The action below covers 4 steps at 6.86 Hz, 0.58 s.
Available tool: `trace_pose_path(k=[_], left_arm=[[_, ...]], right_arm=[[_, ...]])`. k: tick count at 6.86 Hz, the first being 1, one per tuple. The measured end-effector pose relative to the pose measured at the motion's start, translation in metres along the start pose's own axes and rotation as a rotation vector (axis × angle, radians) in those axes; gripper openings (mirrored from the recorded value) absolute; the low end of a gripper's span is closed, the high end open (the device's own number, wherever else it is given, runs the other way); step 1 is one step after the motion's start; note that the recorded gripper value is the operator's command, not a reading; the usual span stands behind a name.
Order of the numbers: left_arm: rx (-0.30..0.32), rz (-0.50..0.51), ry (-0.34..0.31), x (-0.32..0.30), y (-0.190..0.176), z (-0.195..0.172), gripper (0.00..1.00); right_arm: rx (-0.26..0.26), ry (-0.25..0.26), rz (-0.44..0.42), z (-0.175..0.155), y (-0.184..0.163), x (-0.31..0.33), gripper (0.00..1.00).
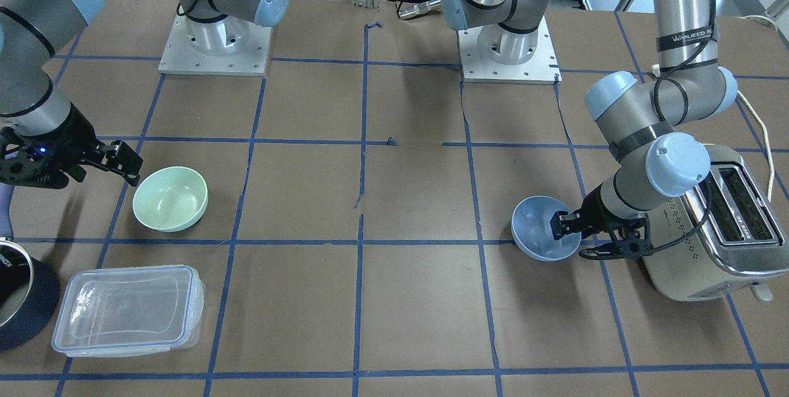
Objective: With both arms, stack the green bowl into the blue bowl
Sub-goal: 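Lower left gripper to blue bowl rim while right lowers to green bowl, then carry blue bowl to table center with left gripper while right grips green bowl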
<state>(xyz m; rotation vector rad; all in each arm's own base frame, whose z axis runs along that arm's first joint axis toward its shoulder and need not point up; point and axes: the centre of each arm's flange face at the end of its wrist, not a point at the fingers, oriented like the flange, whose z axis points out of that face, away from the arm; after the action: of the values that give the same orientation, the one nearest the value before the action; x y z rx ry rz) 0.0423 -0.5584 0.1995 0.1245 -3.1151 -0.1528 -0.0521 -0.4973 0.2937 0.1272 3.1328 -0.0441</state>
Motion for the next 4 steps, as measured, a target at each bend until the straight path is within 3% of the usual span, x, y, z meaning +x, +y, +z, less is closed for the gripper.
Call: trace_pose_path(k=[4], left_arm=[[0.008,-0.013,0.18,0.031,0.01,-0.02,0.0]], right_arm=[[-0.079,-0.027,0.035,0.076,0.011,0.013,1.0]])
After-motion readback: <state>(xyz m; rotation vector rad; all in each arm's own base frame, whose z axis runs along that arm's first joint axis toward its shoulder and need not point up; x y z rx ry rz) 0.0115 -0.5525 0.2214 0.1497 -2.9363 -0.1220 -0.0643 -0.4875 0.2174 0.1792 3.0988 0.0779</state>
